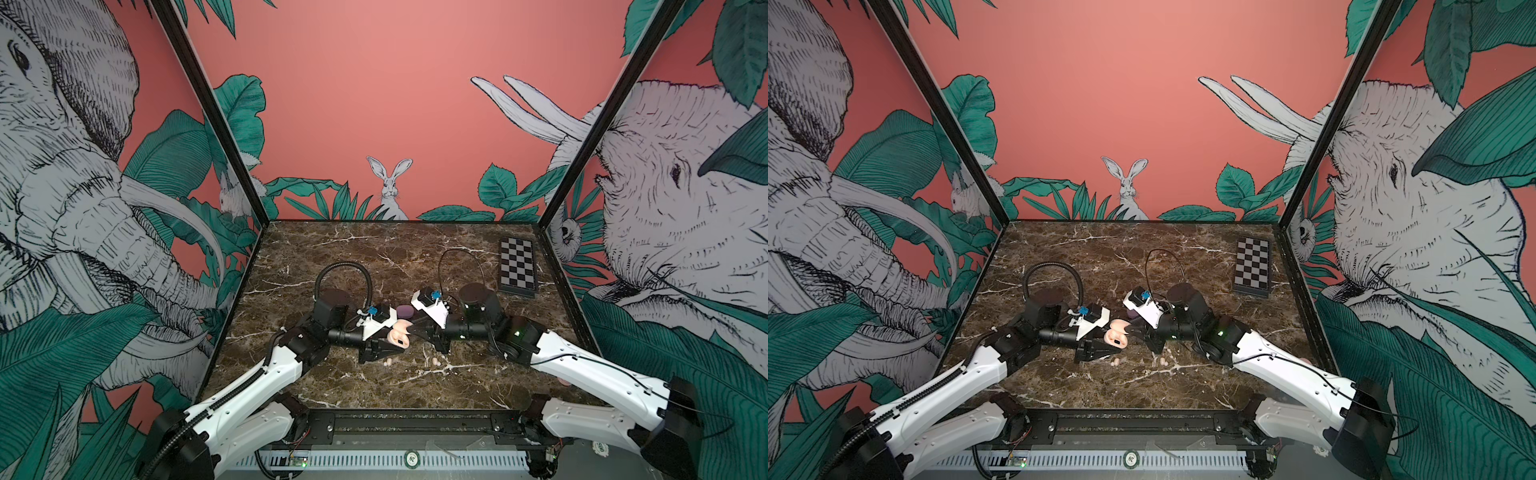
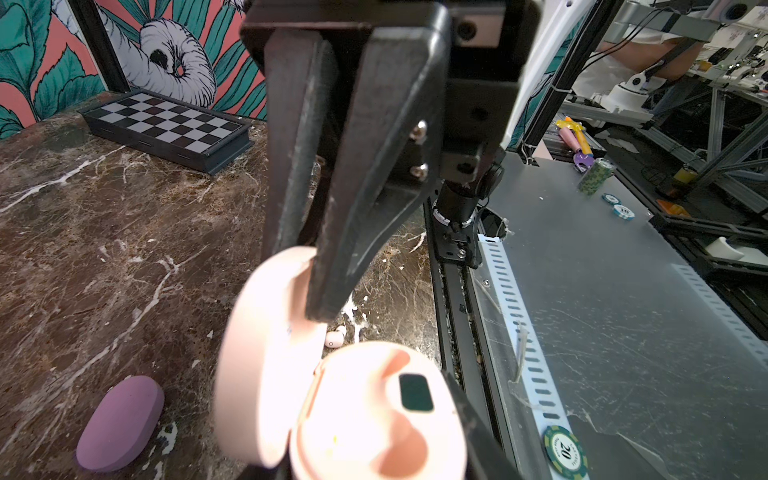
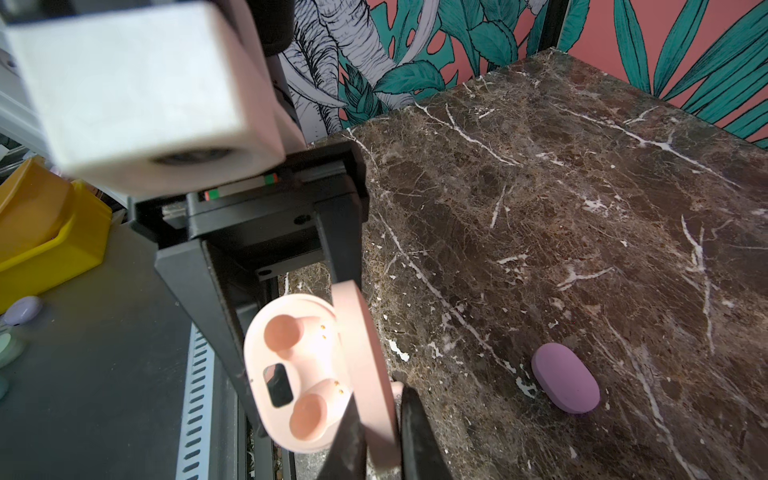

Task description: Insert the wireless bluetooth earbuds into the charging case

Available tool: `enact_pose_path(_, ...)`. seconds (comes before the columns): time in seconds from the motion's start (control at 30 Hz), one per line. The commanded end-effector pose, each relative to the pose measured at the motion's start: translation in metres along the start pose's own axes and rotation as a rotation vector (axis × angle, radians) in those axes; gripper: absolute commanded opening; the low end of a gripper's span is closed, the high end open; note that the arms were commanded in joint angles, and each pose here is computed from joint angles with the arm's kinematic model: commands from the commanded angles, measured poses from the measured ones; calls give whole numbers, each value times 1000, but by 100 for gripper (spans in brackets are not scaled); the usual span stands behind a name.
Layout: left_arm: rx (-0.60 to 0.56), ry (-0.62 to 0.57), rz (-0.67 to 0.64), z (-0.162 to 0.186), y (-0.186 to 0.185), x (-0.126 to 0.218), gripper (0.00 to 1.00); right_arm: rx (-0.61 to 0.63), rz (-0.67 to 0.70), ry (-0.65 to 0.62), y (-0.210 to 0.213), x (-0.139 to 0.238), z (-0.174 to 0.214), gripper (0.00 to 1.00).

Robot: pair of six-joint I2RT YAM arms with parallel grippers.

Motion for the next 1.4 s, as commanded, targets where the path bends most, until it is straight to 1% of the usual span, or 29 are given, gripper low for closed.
enact_pose_path(0.0,-23,-16,-2,-7,0,0,3,24,-10,-65,1,7,-19,11)
enact_pose_path(0.07,-20,-16,-2,-7,0,0,9,24,-13,-66,2,7,-19,10)
enact_pose_path(0.13,-19,-16,-6,-7,0,0,23,27,-14,-70,2,7,-20,9)
enact_pose_path(0.2,-17,-13,-12,-6,1,-1,32,27,-14,-69,2,7,-20,8)
enact_pose_path(0.23,-16,-14,-17,-6,2,-1,40,27,-14,-69,2,7,-20,8)
enact_pose_path(0.27,-16,-15,-22,-6,2,-1,45,28,-13,-69,2,7,-19,7)
enact_pose_path(0.33,-13,-15,-26,-6,2,-1,49,30,-8,-71,2,8,-20,7)
enact_pose_path(0.5,-12,-19,-46,-6,3,0,64,32,10,-67,0,8,-19,6)
enact_pose_path(0.67,-15,-22,-49,-6,3,0,75,33,41,-61,-3,9,-17,6)
enact_pose_path(0.7,-17,-24,-49,-7,2,1,79,32,53,-56,-4,9,-17,5)
enact_pose_path(0.8,-34,-28,-64,-10,-1,5,99,30,86,-39,-8,8,-15,5)
enact_pose_path(1.03,-118,-55,-98,-29,-20,22,99,30,140,-3,-15,5,-7,6)
enact_pose_path(1.17,-193,-125,-157,-43,-31,36,99,25,160,34,-19,-1,2,6)
enact_pose_path(1.23,-227,-180,-206,-48,-34,43,99,22,170,59,-21,-5,8,6)
enact_pose_path(1.33,-279,-273,-321,-50,-33,56,99,17,178,99,-24,-12,19,6)
enact_pose_path(1.37,-293,-306,-393,-50,-29,61,99,15,182,117,-26,-15,23,6)
Point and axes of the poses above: each gripper's point midway between its finger pads, its own x axis back along the fingers, its own y axis along the line the jaws close on, z = x × y, the point moved 6 cm from there along x, back along the fingers, and after that the axes turned 13 degrees about x, right-handed, at the moved point
